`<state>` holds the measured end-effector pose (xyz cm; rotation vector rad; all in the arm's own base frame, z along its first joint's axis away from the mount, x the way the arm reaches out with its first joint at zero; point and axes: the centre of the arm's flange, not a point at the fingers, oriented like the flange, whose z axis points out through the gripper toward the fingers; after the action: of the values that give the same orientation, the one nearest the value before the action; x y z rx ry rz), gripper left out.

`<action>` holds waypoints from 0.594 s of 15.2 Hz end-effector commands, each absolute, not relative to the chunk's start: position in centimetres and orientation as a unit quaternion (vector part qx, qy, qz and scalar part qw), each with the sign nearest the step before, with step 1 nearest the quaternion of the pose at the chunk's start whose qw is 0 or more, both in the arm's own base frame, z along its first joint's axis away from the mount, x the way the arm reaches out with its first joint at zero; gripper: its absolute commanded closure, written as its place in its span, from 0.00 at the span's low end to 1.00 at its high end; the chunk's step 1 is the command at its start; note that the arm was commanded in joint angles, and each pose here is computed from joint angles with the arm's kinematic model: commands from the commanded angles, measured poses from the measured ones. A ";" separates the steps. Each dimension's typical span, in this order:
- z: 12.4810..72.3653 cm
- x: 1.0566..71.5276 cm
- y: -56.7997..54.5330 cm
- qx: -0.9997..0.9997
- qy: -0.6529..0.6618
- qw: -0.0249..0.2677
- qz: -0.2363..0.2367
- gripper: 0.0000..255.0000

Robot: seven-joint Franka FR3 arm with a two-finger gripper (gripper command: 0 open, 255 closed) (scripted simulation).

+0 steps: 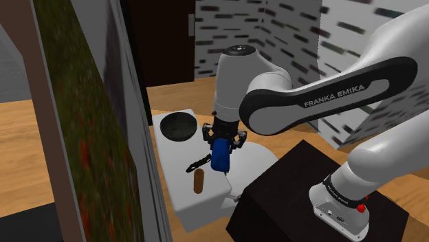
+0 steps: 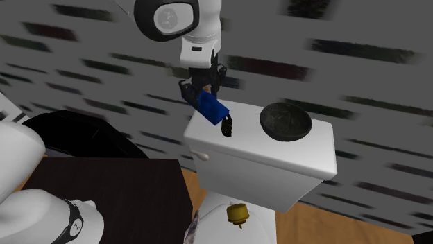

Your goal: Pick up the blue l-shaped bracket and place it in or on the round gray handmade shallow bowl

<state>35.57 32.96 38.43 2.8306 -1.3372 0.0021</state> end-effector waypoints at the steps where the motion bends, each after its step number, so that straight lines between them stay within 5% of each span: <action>1: 39.5 35.6 32.9 0.904 -0.427 0.005 0.000 1.00; 9: 39.1 44.8 33.4 0.904 -0.427 0.005 0.000 1.00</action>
<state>43.18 33.13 39.19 2.8314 -1.3355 -0.0041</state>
